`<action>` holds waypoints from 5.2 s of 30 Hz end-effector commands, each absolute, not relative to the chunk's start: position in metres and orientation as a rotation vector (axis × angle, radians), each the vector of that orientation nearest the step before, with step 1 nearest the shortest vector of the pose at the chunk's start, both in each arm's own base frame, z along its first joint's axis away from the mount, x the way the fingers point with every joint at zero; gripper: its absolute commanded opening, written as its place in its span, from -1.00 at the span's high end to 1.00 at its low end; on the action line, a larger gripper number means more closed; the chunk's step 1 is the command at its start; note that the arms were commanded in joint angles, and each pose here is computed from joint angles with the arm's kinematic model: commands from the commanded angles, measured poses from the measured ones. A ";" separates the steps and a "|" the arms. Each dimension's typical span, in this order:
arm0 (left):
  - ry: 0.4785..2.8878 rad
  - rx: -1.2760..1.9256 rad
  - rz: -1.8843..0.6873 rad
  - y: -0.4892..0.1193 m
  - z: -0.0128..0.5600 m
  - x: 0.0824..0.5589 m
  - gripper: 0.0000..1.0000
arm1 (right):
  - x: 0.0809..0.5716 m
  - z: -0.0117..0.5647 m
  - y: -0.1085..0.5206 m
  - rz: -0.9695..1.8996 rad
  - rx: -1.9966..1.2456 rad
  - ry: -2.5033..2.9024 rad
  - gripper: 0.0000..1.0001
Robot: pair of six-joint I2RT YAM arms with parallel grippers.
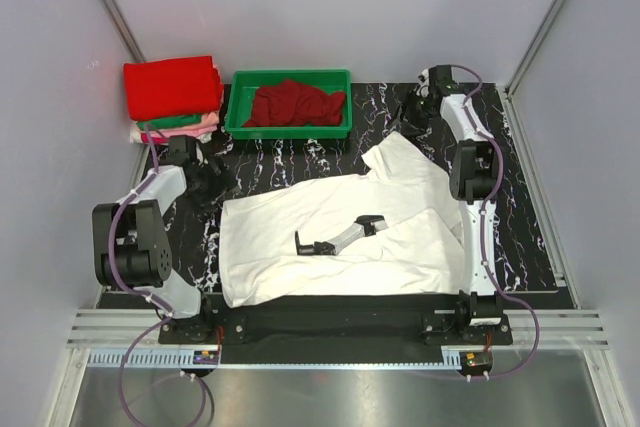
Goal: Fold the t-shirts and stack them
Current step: Fold the tshirt
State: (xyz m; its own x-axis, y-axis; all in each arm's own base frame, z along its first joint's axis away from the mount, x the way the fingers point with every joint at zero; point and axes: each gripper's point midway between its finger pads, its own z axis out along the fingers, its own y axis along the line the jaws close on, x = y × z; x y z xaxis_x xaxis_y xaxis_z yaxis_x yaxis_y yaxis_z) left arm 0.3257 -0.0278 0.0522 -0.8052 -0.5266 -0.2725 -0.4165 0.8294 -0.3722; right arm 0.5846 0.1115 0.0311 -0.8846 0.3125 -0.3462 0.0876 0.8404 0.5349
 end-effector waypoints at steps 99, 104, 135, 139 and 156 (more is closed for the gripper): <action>2.553 -0.334 -0.464 -0.072 0.129 0.423 1.00 | 0.569 0.212 0.082 0.949 0.353 2.237 1.00; 2.535 -0.298 -0.509 -0.068 0.137 0.418 1.00 | 0.543 0.227 0.080 0.932 0.321 2.235 1.00; 2.575 -0.242 -0.591 -0.049 0.107 0.333 1.00 | 0.264 0.169 0.037 0.548 0.936 2.137 1.00; 2.614 -0.267 -0.549 -0.044 0.098 0.325 1.00 | 0.236 0.132 0.033 0.529 1.113 2.126 1.00; 2.518 -0.377 -0.279 -0.009 0.135 0.328 0.02 | 0.204 0.106 0.021 0.438 1.287 2.089 -0.54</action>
